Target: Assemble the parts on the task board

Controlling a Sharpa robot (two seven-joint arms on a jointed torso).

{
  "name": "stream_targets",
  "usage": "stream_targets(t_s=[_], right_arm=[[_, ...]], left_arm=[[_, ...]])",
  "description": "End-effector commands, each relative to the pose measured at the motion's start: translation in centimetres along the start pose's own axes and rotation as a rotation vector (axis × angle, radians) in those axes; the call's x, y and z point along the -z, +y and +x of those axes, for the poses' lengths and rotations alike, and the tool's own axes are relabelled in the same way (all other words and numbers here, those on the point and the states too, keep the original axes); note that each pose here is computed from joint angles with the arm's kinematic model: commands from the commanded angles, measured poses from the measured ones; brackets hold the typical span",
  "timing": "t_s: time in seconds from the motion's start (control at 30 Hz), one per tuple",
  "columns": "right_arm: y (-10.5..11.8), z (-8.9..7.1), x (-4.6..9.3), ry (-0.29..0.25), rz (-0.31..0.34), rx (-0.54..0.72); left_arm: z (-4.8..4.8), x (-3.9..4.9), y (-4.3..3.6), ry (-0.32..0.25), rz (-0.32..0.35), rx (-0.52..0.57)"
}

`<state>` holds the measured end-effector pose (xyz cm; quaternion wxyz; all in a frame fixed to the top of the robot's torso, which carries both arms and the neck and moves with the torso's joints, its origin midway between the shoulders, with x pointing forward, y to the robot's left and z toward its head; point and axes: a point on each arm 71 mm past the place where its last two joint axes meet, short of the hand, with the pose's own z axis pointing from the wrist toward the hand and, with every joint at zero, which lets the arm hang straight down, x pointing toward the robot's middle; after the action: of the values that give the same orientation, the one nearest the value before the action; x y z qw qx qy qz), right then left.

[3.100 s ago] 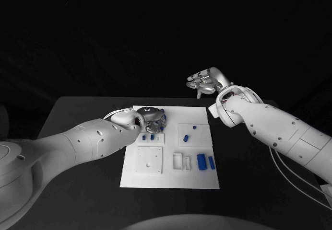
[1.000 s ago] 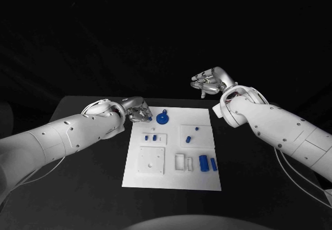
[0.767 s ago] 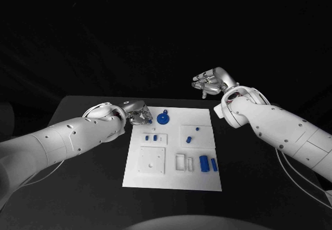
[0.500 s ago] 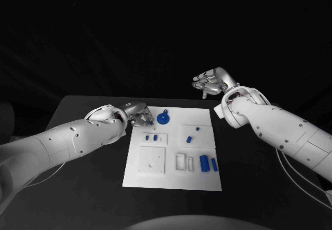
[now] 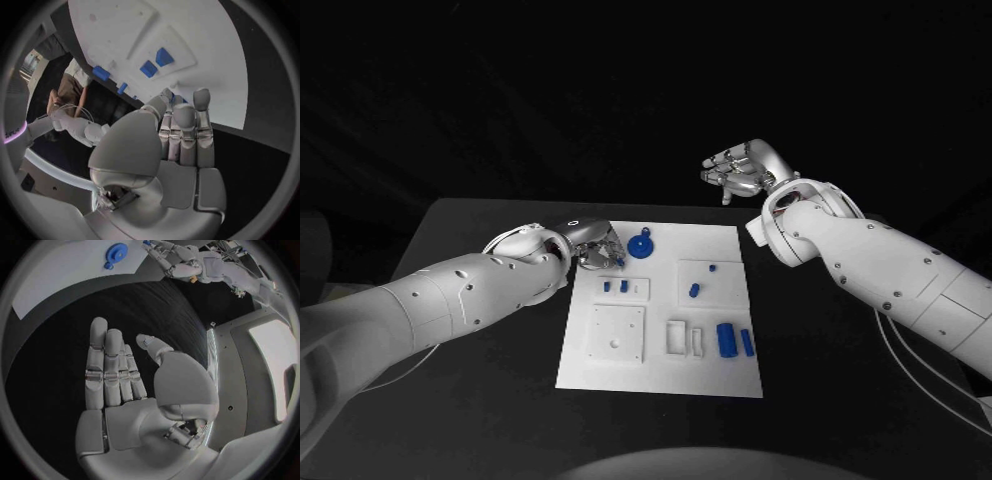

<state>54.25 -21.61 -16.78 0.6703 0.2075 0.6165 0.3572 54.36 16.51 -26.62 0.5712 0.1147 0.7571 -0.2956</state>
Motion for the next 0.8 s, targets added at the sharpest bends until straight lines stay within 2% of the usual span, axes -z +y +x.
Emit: stream_targets(t_s=[0.03, 0.27, 0.8], right_arm=[[0.12, 0.05, -0.01, -0.001, -0.008, 0.006], [0.1, 0.04, -0.01, -0.001, -0.008, 0.007], [0.07, 0.01, 0.0, -0.001, -0.008, 0.007]], left_arm=[[0.19, -0.1, -0.24, 0.011, 0.017, -0.013], [0.46, -0.1, -0.1, 0.038, 0.007, -0.014], [0.58, -0.16, -0.04, 0.053, -0.004, -0.013]])
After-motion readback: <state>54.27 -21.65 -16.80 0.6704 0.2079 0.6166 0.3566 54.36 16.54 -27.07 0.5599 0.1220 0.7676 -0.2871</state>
